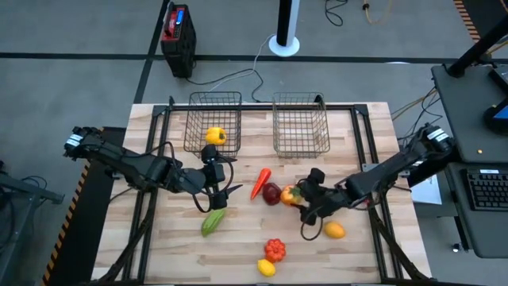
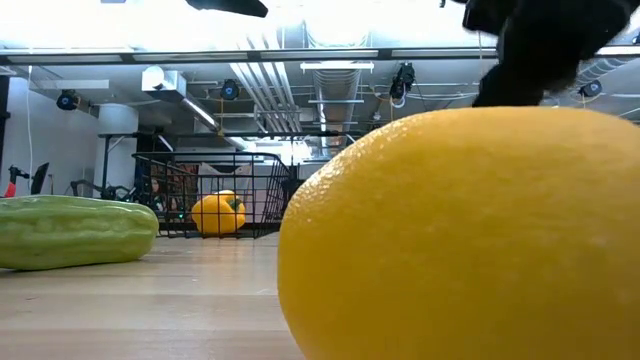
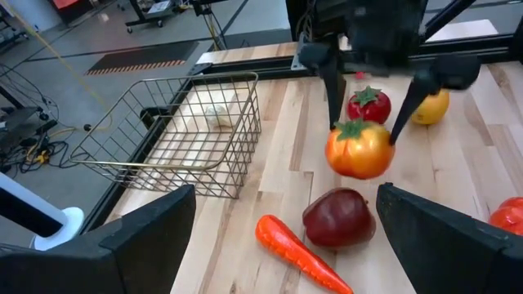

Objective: Sort produce into baskets
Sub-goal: Put the orange tomato into the gold wire basket

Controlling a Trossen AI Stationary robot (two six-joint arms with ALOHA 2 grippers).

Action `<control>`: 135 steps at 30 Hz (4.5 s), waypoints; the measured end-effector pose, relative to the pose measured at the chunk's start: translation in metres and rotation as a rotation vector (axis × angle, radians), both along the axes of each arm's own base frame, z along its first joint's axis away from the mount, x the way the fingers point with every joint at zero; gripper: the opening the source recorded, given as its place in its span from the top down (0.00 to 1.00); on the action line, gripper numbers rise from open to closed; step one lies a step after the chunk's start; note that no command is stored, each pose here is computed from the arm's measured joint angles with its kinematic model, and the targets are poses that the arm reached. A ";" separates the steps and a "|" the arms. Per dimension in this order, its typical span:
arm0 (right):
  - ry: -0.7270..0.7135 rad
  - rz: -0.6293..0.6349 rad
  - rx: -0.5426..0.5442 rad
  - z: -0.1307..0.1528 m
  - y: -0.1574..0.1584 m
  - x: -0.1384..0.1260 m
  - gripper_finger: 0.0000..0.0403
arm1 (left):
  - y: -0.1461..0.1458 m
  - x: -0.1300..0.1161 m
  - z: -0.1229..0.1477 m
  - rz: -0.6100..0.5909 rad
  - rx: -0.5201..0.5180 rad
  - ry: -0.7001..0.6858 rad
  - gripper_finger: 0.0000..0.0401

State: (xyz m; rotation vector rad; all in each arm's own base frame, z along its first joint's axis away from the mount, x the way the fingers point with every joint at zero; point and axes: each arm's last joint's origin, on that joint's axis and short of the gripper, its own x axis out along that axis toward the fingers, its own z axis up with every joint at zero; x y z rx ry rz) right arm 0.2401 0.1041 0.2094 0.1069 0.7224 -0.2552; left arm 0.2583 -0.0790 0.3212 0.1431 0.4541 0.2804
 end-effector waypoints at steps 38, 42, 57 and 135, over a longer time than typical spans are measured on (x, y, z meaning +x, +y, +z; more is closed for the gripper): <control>0.138 -0.662 -0.044 0.043 -0.250 0.025 0.19 | 0.000 0.000 0.000 -0.005 0.012 0.001 0.10; 0.187 -0.649 -0.048 0.031 -0.253 0.030 0.19 | 0.000 0.000 0.000 -0.005 0.012 0.001 0.10; 0.204 -0.652 -0.045 0.004 -0.252 0.028 0.19 | 0.000 0.000 0.000 -0.005 0.012 0.001 0.10; 0.145 -0.694 -0.102 -0.031 -0.262 0.042 0.19 | 0.001 0.000 0.000 0.007 0.046 0.004 0.10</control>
